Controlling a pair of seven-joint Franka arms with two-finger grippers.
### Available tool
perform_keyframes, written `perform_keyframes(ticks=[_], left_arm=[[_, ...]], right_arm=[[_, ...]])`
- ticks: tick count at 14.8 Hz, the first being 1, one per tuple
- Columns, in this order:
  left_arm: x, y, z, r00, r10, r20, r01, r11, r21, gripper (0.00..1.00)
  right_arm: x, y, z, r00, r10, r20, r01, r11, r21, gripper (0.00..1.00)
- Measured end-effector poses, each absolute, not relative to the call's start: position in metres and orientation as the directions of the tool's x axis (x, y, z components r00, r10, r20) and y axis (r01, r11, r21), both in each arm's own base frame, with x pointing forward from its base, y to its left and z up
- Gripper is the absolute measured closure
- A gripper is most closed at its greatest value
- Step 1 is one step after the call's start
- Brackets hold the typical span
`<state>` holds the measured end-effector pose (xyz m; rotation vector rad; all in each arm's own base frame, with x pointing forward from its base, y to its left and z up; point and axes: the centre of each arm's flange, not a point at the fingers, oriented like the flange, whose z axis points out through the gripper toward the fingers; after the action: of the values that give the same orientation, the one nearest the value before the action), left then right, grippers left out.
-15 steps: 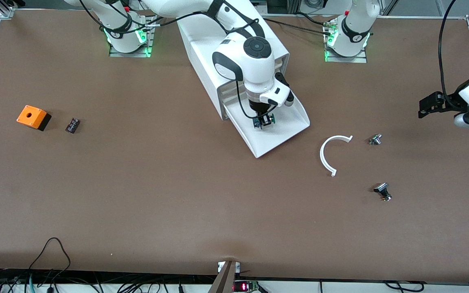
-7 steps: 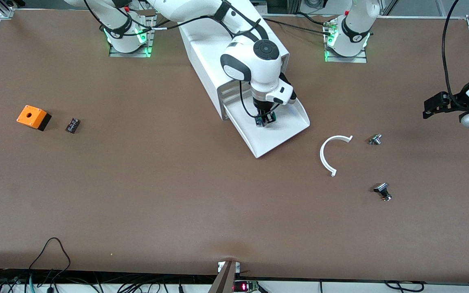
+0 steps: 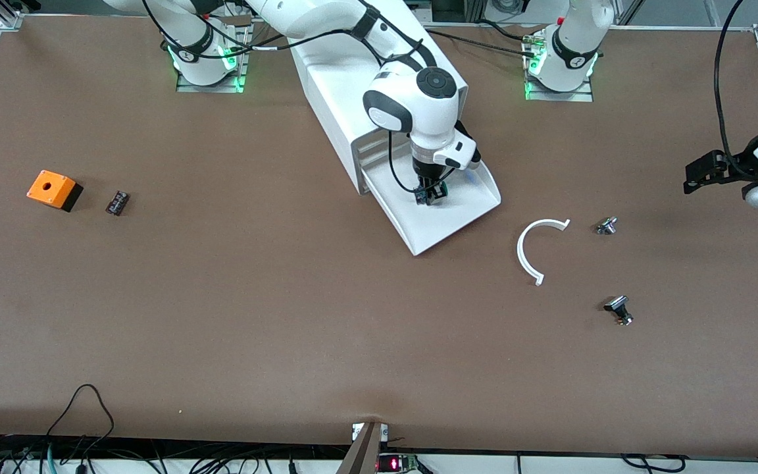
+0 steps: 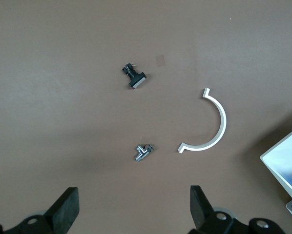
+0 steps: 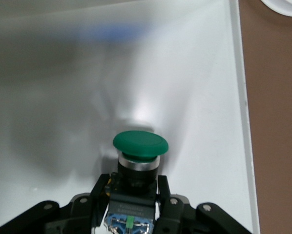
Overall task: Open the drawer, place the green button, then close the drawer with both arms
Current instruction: 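Lower the green button into the drawer and open the right gripper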
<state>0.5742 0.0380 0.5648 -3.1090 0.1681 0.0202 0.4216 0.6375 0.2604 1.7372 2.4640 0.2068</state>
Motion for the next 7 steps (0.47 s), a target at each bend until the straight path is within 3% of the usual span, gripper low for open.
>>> perform_keyframes(ticks=[3, 5, 6, 7], left_arm=[[0.576, 0.038, 0.564, 0.994, -0.107, -0.015, -0.108, -0.994, -0.027, 0.0], [0.576, 0.038, 0.564, 0.994, -0.107, -0.015, -0.108, -0.994, -0.027, 0.0], [0.576, 0.038, 0.564, 0.994, -0.107, -0.015, -0.108, -0.994, -0.027, 0.0], [0.576, 0.038, 0.564, 0.994, -0.107, -0.015, -0.108, -0.994, -0.027, 0.0]], right_arm=[[0.425, 0.641, 0.269, -0.314, 0.949, -0.003, 0.93, 0.308, 0.2, 0.29], [0.431, 0.644, 0.284, -0.29, 0.957, 0.021, 0.934, 0.278, 0.225, 0.07], [0.435, 0.645, 0.293, -0.266, 0.963, 0.036, 0.938, 0.25, 0.239, 0.0], [0.439, 0.645, 0.302, -0.233, 0.971, 0.054, 0.945, 0.212, 0.25, 0.0]])
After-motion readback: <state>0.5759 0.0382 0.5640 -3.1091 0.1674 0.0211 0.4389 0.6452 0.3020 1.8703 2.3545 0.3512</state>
